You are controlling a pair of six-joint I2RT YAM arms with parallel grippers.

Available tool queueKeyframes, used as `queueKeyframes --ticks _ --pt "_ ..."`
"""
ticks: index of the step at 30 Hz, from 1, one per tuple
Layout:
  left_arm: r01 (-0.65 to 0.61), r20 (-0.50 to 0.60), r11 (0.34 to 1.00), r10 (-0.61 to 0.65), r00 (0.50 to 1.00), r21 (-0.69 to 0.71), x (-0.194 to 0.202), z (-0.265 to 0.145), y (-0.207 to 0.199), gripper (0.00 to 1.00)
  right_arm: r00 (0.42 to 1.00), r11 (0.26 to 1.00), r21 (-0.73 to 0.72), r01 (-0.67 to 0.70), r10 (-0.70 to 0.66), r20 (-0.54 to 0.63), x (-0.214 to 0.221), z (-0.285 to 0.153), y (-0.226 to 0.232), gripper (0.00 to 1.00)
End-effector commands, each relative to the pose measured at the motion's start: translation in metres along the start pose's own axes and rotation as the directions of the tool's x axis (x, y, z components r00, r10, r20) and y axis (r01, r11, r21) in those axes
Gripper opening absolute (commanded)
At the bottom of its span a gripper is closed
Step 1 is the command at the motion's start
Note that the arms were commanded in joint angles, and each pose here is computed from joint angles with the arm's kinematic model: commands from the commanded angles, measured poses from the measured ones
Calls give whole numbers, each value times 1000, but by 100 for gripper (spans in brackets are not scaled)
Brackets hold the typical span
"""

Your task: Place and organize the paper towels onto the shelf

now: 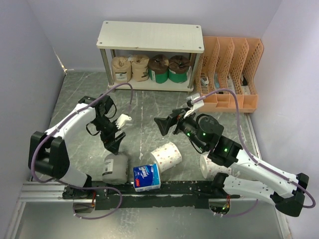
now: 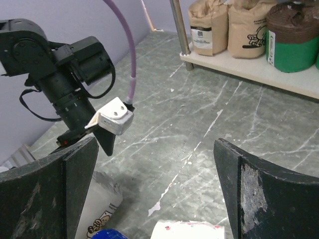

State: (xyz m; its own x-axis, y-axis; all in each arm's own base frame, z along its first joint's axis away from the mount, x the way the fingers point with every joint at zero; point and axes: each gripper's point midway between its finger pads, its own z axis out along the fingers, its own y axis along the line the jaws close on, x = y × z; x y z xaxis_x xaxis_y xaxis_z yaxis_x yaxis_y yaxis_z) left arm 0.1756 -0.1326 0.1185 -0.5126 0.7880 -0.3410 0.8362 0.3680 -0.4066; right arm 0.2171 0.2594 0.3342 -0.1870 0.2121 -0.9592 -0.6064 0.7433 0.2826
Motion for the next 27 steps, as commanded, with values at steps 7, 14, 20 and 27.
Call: queueKeyframes --ticks 7,14,20,27 --pt "-53 -5 983 55 998 174 0 21 -8 94 998 1000 28 2 -1 -63 16 9 -3 100" --pt "-54 -29 966 64 998 254 10 22 -24 94 995 999 34 30 -27 -95 28 15 -5 100" --pt "-20 -85 962 45 995 272 26 33 -26 100 993 998 31 46 -42 -112 36 19 -5 100" --pt "5 -121 960 31 992 280 32 42 -24 92 992 998 40 54 -49 -114 41 18 -9 100"
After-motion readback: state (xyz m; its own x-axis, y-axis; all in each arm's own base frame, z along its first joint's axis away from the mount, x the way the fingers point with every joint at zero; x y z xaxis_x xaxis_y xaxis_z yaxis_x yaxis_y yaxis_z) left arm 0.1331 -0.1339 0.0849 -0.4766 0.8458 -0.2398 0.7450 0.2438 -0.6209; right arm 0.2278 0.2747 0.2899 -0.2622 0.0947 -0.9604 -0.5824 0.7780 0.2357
